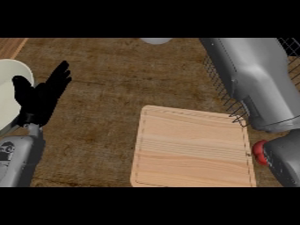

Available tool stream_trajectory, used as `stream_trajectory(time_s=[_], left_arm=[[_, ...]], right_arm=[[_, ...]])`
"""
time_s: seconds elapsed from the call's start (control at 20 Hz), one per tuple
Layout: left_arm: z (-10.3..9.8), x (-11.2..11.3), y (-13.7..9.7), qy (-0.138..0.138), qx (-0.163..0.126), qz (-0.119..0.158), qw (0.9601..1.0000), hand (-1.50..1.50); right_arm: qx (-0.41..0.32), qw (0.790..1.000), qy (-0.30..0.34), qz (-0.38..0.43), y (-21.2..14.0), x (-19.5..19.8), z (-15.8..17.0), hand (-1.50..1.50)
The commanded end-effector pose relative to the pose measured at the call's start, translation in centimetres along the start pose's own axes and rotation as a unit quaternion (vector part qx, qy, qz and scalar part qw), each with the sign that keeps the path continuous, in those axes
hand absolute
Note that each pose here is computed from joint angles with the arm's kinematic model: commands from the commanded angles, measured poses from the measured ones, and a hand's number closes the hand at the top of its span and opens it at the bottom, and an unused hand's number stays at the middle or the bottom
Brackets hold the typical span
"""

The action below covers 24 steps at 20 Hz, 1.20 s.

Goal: Pick the lemon from the cutting board and place it in the basket

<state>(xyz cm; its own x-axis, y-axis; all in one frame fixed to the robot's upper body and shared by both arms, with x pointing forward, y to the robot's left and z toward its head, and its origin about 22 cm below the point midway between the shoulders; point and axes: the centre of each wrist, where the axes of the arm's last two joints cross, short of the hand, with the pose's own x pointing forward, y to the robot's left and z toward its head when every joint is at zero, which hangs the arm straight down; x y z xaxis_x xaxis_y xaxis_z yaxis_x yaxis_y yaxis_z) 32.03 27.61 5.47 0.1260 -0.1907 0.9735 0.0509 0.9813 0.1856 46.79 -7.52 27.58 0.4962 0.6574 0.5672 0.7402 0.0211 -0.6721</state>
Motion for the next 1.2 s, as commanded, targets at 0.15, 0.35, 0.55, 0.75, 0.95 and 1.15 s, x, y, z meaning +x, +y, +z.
stream_trajectory(time_s=[0.15,0.35,0.55,0.75,0.95,1.15], left_arm=[[0.1,-0.1,1.0,0.003,0.01,0.009,0.9999,0.0],[0.4,-0.7,1.1,0.012,0.016,0.007,0.9998,0.0],[1.4,-2.2,2.7,0.014,0.027,0.005,0.9995,0.0],[1.6,-1.6,2.3,0.011,0.028,0.011,0.9995,0.0],[1.1,-1.7,1.4,0.017,0.023,0.016,0.9995,0.0],[1.3,-2.1,3.3,0.019,0.052,0.011,0.9984,0.0]], right_arm=[[-0.035,0.991,0.127,0.028,-0.2,-0.5,-2.1,1.5],[-0.035,0.991,0.124,0.036,1.6,-1.9,-0.9,1.5],[-0.03,0.989,0.133,0.055,2.6,-3.0,-0.6,1.5],[-0.026,0.988,0.151,0.035,4.4,-5.2,0.2,1.5],[-0.026,0.988,0.148,0.022,5.5,-6.3,2.0,1.5],[-0.085,0.975,0.203,0.001,5.1,-9.5,-2.7,-1.5]])
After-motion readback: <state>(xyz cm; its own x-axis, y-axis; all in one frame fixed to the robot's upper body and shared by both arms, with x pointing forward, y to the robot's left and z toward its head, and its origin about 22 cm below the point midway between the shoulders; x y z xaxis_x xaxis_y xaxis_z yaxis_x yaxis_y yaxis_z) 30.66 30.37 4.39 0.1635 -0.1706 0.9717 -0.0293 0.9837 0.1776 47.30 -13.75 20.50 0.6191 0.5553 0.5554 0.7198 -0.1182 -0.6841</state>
